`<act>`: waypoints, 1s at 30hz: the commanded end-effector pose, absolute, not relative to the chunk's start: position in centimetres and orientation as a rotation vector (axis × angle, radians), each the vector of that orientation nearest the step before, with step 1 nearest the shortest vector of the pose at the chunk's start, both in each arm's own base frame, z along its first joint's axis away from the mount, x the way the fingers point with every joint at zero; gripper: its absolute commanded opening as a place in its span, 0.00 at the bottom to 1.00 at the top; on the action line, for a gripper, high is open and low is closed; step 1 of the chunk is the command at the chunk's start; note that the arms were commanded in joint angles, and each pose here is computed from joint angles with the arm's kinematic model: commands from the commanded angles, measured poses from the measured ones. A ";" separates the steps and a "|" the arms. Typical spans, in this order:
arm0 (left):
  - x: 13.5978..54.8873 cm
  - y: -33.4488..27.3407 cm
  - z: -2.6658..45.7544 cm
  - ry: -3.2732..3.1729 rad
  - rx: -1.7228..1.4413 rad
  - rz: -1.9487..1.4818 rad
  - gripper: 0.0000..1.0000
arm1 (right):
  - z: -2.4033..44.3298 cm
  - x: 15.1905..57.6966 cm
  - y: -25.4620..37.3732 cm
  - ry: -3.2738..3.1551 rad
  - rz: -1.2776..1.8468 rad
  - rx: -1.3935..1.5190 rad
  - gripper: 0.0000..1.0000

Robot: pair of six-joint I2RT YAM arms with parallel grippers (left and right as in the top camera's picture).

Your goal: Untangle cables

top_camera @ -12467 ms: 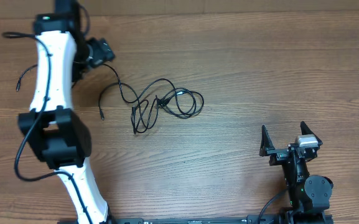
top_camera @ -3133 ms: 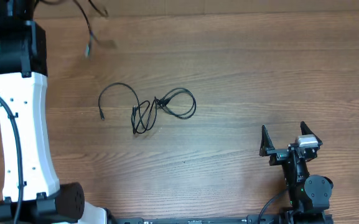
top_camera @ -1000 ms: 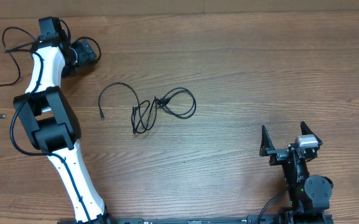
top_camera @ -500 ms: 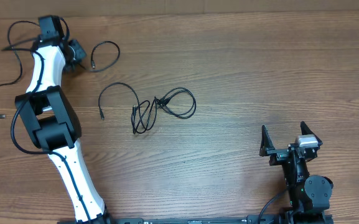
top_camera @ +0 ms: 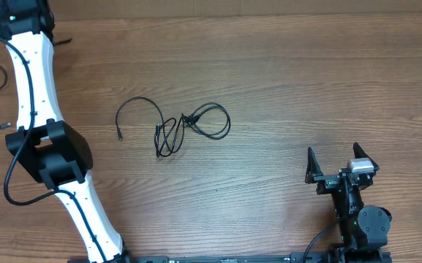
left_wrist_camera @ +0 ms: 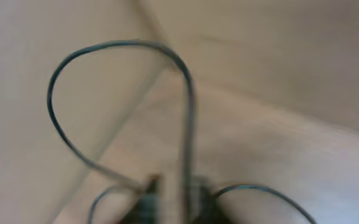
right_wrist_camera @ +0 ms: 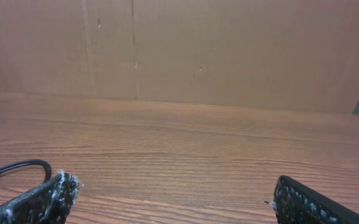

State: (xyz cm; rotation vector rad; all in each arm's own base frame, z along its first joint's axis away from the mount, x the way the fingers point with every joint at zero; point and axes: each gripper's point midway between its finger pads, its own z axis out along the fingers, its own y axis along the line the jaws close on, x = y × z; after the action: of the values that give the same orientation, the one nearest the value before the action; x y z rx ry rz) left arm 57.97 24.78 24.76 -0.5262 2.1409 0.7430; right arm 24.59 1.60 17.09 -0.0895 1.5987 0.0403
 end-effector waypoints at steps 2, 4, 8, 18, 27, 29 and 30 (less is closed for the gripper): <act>54.0 29.1 20.0 2.214 -0.762 0.788 1.00 | 16.9 24.6 1.3 1.595 0.026 -0.077 1.00; 54.0 28.5 18.3 2.295 -0.738 0.638 1.00 | 16.9 24.6 1.3 1.595 0.027 -0.077 1.00; 53.1 28.4 17.1 2.337 -0.793 0.540 1.00 | 16.9 24.6 1.3 1.595 0.027 -0.077 1.00; 42.0 34.1 13.4 2.299 -1.502 0.479 1.00 | 16.9 24.6 1.3 1.595 0.027 -0.077 1.00; 35.6 37.7 10.4 2.295 -1.751 0.385 1.00 | 16.9 24.6 1.3 1.595 0.027 -0.077 1.00; 35.6 37.9 9.2 2.327 -1.718 0.320 1.00 | 16.9 24.6 1.3 1.595 0.027 -0.077 1.00; 35.9 38.0 8.7 2.355 -1.672 0.293 1.00 | 16.9 24.6 1.3 1.595 0.027 -0.077 1.00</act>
State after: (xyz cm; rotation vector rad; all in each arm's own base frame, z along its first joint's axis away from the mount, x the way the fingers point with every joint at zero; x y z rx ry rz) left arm 34.88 38.92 10.51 -1.7355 2.2892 0.4266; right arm 24.59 1.60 17.09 -0.0895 1.5987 0.0403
